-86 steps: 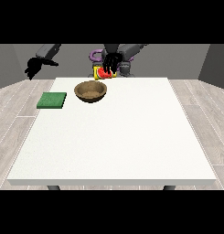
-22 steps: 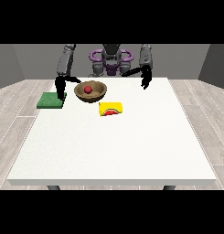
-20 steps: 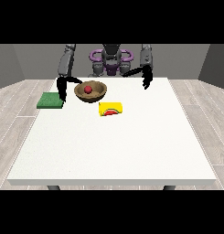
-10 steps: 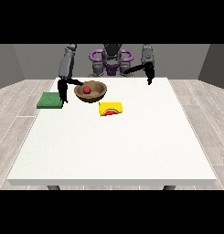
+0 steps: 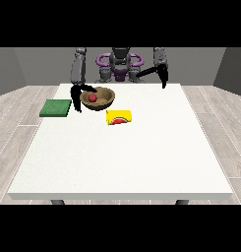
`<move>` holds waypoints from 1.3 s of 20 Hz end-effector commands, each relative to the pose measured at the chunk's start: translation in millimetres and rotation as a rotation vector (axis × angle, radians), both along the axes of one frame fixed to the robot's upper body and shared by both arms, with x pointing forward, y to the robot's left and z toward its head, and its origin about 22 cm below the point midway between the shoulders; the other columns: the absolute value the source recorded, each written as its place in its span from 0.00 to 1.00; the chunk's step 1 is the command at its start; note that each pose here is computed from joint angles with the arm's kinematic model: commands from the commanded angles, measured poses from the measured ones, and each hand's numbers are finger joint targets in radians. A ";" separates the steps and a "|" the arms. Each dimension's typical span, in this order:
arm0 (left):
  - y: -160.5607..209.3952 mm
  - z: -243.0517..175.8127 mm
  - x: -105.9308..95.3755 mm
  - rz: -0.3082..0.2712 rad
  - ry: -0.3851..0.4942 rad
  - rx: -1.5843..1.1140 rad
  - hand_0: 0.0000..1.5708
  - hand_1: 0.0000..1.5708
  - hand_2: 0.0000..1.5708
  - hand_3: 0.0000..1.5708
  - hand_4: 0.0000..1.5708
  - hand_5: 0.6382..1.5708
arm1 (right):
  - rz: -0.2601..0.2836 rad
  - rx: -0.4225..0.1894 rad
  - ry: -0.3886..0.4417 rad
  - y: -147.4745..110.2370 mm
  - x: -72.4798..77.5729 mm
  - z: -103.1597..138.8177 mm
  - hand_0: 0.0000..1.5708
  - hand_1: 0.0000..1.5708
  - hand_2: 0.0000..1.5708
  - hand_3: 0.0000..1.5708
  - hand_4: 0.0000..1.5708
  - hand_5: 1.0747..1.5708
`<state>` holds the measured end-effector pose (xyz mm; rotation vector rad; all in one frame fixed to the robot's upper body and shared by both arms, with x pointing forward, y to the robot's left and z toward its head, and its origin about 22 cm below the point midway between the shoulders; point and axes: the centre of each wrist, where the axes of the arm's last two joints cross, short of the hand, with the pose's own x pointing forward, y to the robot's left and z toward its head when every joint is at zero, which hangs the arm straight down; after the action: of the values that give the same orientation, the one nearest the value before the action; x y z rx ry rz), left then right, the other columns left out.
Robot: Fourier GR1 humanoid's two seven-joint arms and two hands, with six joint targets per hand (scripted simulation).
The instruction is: Pick the cup and pour the ball into the bowl, then pick the bowl and place it on the pad
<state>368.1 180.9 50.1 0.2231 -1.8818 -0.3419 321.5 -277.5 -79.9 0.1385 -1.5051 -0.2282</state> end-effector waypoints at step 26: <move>84.7 -30.3 -11.9 0.121 0.079 -0.027 0.00 0.00 0.00 0.00 0.00 1.00 | -0.018 -0.228 0.323 -5.9 51.5 76.9 1.00 1.00 1.00 1.00 0.68 0.96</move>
<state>358.9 258.1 23.9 0.2979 -1.7750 -0.2252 361.6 -271.2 -28.5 -0.1037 -1.1675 -0.0785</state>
